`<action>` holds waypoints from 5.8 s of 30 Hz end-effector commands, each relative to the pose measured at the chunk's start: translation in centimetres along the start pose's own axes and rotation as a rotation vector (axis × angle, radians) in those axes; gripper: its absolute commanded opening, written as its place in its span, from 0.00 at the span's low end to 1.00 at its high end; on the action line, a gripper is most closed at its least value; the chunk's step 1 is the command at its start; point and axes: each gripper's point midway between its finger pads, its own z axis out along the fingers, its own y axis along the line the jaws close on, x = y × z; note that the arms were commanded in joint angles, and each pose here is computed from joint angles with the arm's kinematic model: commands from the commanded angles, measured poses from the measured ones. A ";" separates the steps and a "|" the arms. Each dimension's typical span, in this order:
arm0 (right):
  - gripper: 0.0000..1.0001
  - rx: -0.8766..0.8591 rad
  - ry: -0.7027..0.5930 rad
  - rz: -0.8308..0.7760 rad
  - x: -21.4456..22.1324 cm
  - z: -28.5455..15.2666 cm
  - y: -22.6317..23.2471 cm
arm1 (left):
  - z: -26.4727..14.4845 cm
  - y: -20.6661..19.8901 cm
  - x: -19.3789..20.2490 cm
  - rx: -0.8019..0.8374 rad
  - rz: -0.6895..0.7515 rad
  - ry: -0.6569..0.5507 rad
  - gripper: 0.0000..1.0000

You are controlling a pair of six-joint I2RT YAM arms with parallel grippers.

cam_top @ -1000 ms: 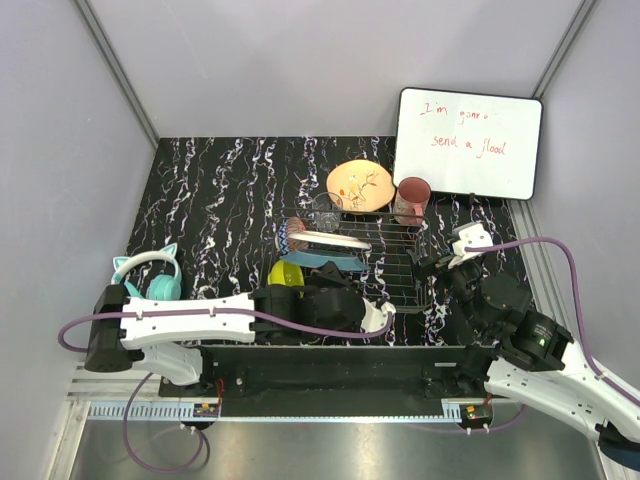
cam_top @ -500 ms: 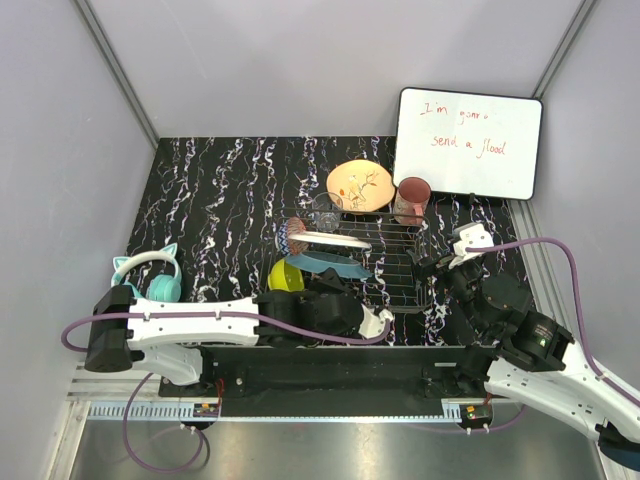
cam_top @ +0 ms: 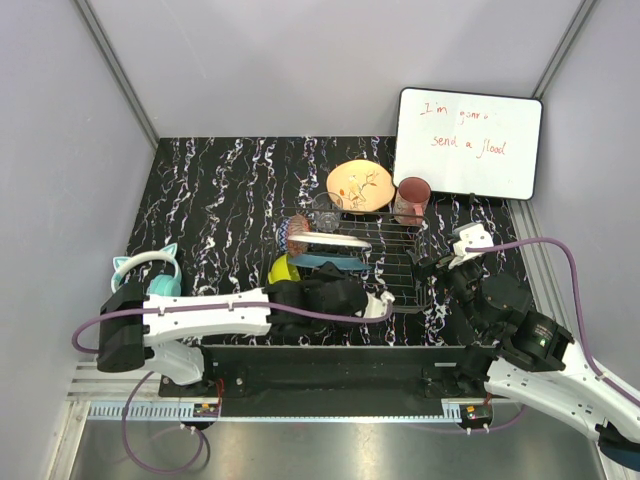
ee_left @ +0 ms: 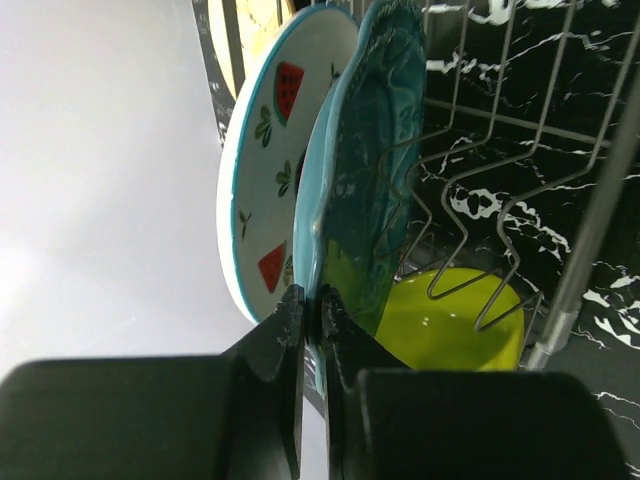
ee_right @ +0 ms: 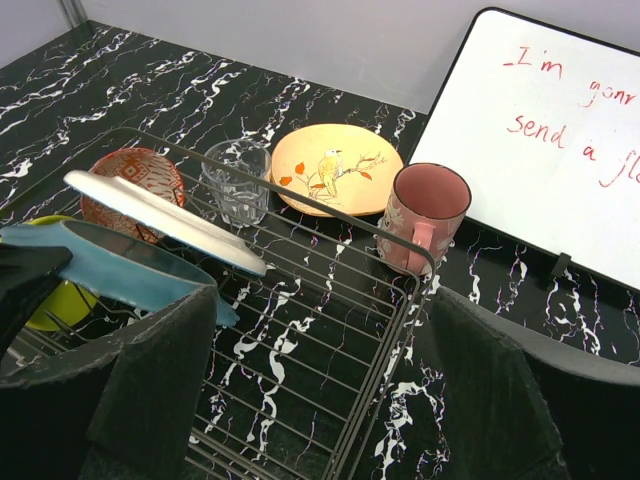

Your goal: Load the mixed dishes into the dish rack

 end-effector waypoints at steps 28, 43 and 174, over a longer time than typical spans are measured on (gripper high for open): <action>1.00 0.142 0.066 -0.059 -5.4 5.6 0.8 | -11.7 20.8 3.0 -0.295 -0.420 -0.118 0.99; 1.00 0.162 0.147 0.169 -7.0 28.8 -2.2 | 1.9 23.3 19.3 -0.081 -1.134 0.110 0.99; 0.90 -0.046 0.894 0.242 21.7 18.3 7.2 | 12.0 2.5 16.7 0.562 -1.348 0.189 0.61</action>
